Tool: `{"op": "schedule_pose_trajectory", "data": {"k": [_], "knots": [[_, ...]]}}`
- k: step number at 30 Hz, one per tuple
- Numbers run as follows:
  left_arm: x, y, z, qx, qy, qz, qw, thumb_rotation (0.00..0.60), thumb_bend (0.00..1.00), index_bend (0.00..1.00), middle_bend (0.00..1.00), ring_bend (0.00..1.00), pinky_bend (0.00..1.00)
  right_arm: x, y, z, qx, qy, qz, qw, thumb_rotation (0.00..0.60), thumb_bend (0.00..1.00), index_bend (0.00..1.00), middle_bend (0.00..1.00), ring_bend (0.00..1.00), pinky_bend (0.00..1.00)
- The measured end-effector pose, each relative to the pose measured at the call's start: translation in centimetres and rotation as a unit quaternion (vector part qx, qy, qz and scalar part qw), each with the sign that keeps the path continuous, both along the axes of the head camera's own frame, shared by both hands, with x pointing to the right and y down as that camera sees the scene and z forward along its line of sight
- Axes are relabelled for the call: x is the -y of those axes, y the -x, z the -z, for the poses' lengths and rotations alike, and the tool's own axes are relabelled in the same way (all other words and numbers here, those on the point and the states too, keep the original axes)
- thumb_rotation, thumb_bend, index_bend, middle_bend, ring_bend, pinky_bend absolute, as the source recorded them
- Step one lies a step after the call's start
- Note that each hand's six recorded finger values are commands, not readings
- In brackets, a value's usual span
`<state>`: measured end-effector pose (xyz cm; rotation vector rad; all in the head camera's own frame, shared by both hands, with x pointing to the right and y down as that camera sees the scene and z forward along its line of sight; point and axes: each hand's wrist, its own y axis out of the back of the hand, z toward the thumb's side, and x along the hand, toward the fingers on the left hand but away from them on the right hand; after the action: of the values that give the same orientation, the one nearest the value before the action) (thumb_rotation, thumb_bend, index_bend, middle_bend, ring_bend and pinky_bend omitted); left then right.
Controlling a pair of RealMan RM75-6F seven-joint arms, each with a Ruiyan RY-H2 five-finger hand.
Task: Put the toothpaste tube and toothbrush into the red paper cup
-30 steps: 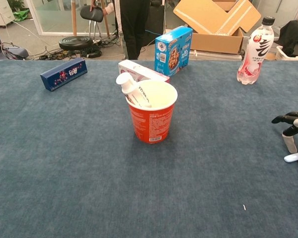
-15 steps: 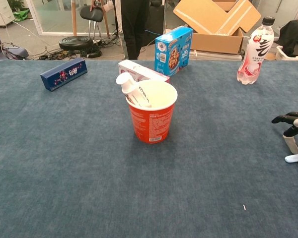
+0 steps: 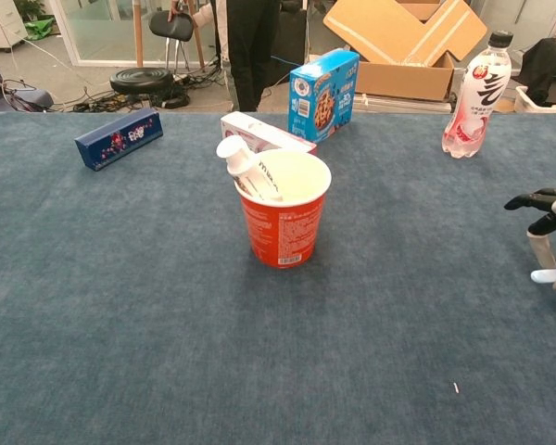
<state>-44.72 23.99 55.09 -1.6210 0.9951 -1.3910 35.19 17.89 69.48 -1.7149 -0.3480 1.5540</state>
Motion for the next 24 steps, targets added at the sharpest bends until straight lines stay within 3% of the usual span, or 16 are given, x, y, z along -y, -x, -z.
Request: {"op": "schedule_pose_trajectory", "data": {"k": [24], "knots": [[0.0,0.1,0.1,-0.002,-0.002,0.002,1.0,0.6,0.15,0.44,0.37,0.37,0.42,4.0,4.8,5.5,0.105,-0.072,-0.017,0.9917,0.6,0.22,0.6,0.1,0.0,0.23]]}}
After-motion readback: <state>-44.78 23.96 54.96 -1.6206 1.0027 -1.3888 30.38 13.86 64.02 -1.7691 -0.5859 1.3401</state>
